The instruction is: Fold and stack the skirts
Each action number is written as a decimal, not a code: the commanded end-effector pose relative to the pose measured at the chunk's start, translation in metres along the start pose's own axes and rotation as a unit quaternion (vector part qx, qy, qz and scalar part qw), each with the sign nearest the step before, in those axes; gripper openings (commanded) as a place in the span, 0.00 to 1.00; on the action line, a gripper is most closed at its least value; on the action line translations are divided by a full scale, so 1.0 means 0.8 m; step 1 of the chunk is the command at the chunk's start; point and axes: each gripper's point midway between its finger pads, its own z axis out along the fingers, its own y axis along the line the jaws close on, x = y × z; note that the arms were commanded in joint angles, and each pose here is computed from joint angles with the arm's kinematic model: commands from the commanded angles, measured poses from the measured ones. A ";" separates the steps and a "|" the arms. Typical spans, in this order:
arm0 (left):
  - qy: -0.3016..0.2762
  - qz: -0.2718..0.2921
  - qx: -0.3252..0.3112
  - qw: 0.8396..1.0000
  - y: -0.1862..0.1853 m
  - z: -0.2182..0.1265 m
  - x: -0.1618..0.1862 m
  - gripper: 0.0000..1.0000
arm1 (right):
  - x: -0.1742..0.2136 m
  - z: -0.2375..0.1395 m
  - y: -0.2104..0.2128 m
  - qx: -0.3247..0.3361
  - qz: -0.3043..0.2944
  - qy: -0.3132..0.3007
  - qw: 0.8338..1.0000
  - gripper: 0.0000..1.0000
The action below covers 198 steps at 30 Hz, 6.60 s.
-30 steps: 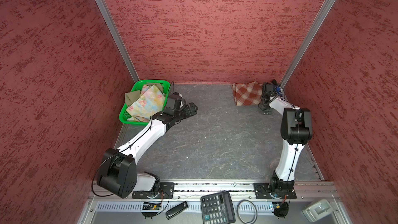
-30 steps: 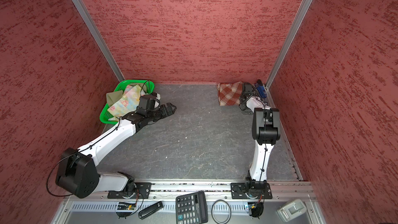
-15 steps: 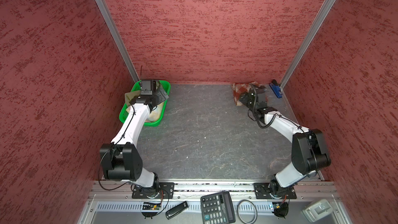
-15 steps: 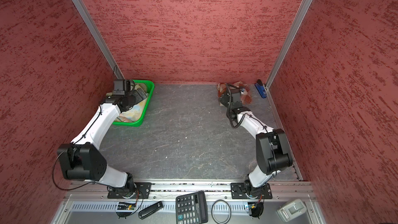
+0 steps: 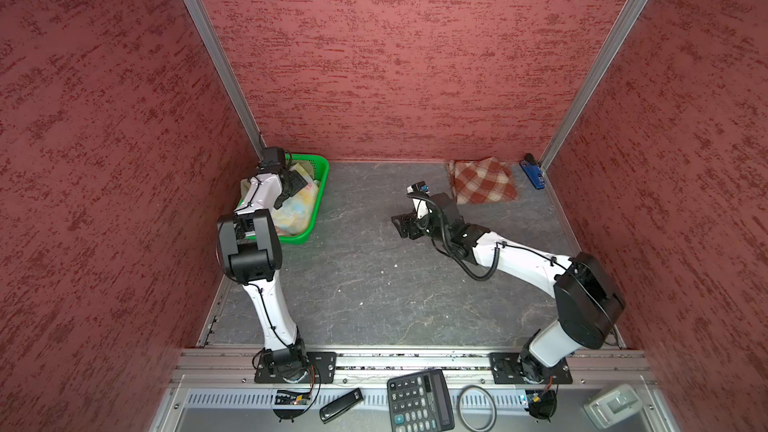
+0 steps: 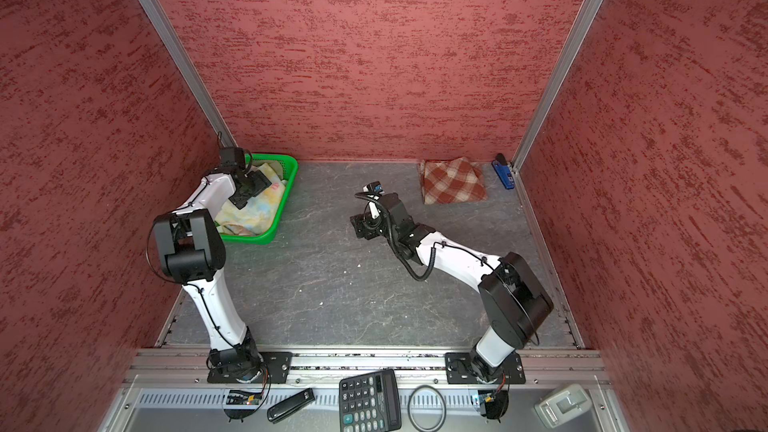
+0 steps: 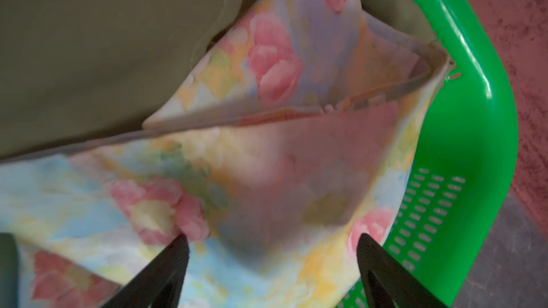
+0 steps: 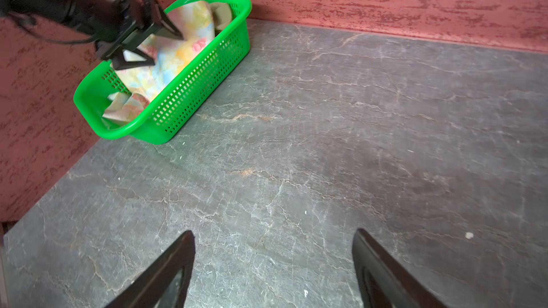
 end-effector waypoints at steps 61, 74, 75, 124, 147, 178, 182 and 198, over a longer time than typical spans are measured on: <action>0.020 0.201 0.341 0.918 -0.173 -0.288 0.231 0.88 | -0.050 -0.213 -0.179 0.215 0.147 -0.091 0.961 0.88; 0.108 0.286 0.219 0.927 -0.097 -0.263 0.361 0.88 | 0.069 -0.148 -0.143 0.146 0.176 0.063 0.971 0.87; 0.115 0.285 0.208 0.928 -0.091 -0.257 0.369 0.88 | 0.073 -0.147 -0.142 0.144 0.175 0.067 0.972 0.87; 0.096 0.220 0.212 0.947 -0.181 -0.144 0.256 0.86 | 0.076 -0.131 -0.041 0.089 0.026 0.062 0.994 0.00; 0.085 0.253 0.163 0.950 -0.219 -0.064 0.265 0.00 | 0.132 -0.128 -0.057 0.103 0.045 0.106 0.988 0.07; 0.034 0.275 0.204 0.939 -0.232 -0.179 0.264 0.00 | 0.210 -0.086 -0.077 0.071 0.322 0.093 0.940 0.67; 0.033 0.276 0.209 0.938 -0.235 -0.184 0.265 0.00 | 0.211 -0.078 -0.082 0.076 0.338 0.096 0.933 0.61; 0.036 0.279 0.202 0.938 -0.230 -0.179 0.267 0.00 | 0.177 -0.069 -0.099 0.116 0.246 0.093 0.958 0.38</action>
